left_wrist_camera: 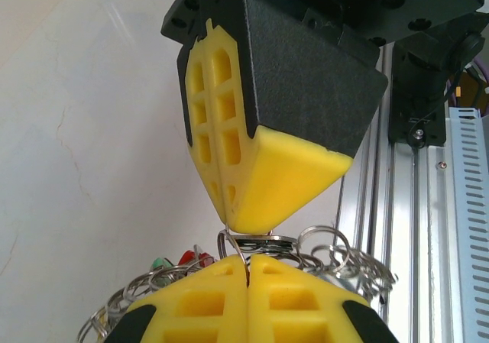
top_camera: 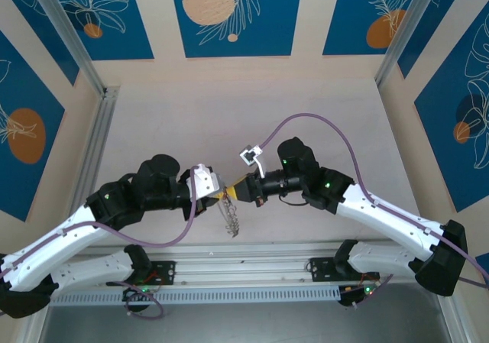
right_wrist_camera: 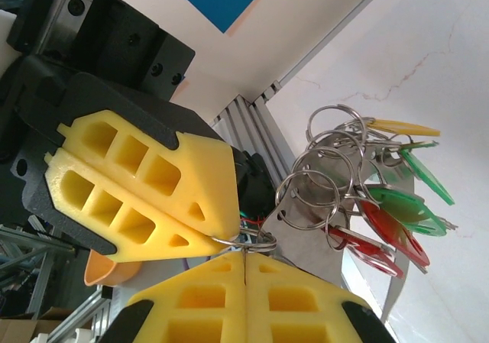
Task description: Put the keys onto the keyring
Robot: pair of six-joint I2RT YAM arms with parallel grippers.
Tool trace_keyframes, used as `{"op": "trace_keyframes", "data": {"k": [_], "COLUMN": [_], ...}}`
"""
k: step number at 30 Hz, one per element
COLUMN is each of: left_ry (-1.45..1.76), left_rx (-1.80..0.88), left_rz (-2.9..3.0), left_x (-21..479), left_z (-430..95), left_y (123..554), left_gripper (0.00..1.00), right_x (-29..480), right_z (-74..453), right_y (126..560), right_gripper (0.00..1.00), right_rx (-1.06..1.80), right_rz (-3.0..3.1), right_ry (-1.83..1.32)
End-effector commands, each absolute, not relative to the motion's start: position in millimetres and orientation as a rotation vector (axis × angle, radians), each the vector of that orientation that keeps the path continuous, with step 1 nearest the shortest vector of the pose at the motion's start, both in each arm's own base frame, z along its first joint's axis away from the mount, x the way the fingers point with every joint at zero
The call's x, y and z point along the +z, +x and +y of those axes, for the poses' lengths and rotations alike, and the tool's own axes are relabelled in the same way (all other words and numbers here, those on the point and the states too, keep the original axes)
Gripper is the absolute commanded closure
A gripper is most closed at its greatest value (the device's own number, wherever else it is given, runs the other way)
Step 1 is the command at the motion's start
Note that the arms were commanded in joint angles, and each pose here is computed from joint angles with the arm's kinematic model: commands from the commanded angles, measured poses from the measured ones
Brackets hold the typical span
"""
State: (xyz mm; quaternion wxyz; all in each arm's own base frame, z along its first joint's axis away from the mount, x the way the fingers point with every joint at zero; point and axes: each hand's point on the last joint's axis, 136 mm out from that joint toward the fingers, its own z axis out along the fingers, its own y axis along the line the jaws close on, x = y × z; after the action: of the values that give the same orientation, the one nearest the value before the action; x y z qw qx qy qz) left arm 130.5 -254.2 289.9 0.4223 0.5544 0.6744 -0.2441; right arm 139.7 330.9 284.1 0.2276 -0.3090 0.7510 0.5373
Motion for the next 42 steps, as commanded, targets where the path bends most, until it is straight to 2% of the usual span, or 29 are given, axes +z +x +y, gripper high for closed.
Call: {"op": "trace_keyframes", "data": {"k": [1, 42], "left_ry": [1.417, 1.487], "left_rx": [-0.713, -0.797], "left_rz": [1.579, 1.555], "left_x": [309, 309], "left_z": [-265, -265], "left_y": [115, 96], "left_gripper": [1.0, 1.0], "right_x": [280, 261], "right_z": [329, 329], "right_y": [150, 161], "right_gripper": [1.0, 1.0], "right_rx": [1.458, 1.458], "right_rz": [2.091, 2.196], "right_ry": [-0.801, -0.75]}}
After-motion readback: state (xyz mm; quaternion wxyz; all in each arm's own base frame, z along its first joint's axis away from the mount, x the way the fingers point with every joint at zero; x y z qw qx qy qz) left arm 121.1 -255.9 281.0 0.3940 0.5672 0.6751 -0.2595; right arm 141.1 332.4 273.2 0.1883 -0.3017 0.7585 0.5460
